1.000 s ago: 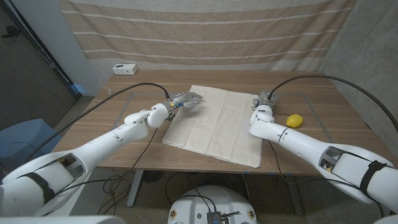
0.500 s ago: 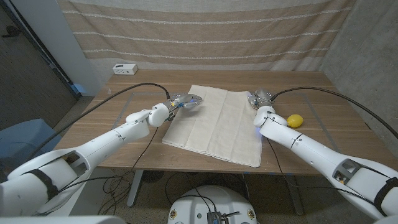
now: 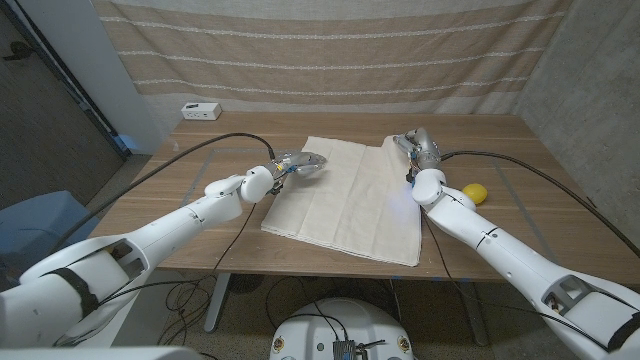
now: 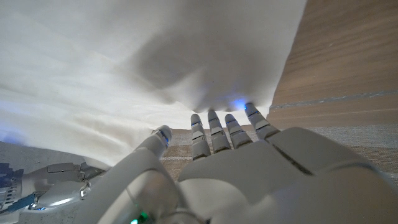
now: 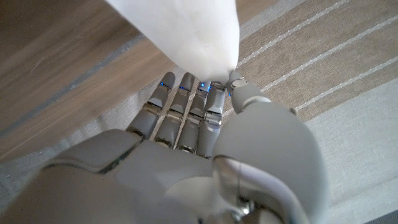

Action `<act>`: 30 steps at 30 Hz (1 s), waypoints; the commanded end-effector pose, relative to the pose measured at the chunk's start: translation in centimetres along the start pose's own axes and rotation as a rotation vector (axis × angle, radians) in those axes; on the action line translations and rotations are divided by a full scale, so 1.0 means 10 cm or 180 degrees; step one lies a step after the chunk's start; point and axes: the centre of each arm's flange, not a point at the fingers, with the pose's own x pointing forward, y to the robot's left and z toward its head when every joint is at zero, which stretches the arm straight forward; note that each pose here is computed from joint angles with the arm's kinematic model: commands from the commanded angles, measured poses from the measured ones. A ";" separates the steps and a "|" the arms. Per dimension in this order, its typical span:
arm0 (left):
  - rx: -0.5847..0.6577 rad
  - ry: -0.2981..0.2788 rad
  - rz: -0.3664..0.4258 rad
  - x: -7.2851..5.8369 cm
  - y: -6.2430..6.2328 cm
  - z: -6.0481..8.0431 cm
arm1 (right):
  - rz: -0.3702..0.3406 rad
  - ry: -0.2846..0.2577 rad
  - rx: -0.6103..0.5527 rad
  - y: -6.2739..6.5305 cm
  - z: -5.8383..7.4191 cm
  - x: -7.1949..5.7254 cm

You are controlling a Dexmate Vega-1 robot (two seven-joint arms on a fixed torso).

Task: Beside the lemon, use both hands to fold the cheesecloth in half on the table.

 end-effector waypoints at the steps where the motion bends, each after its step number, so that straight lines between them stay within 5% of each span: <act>1: -0.0015 0.0001 0.0020 -0.02 0.00 0.00 | -0.0029 -0.0354 0.0271 -0.06 0.19 -0.05; 10: -0.0049 0.0041 0.0008 -0.07 -0.02 -0.04 | 0.0115 -0.0743 -0.0099 0.05 0.49 -0.02; 30: -0.0076 0.0056 -0.0031 -0.12 -0.07 -0.11 | 0.0429 -0.1333 0.0195 0.31 1.16 0.02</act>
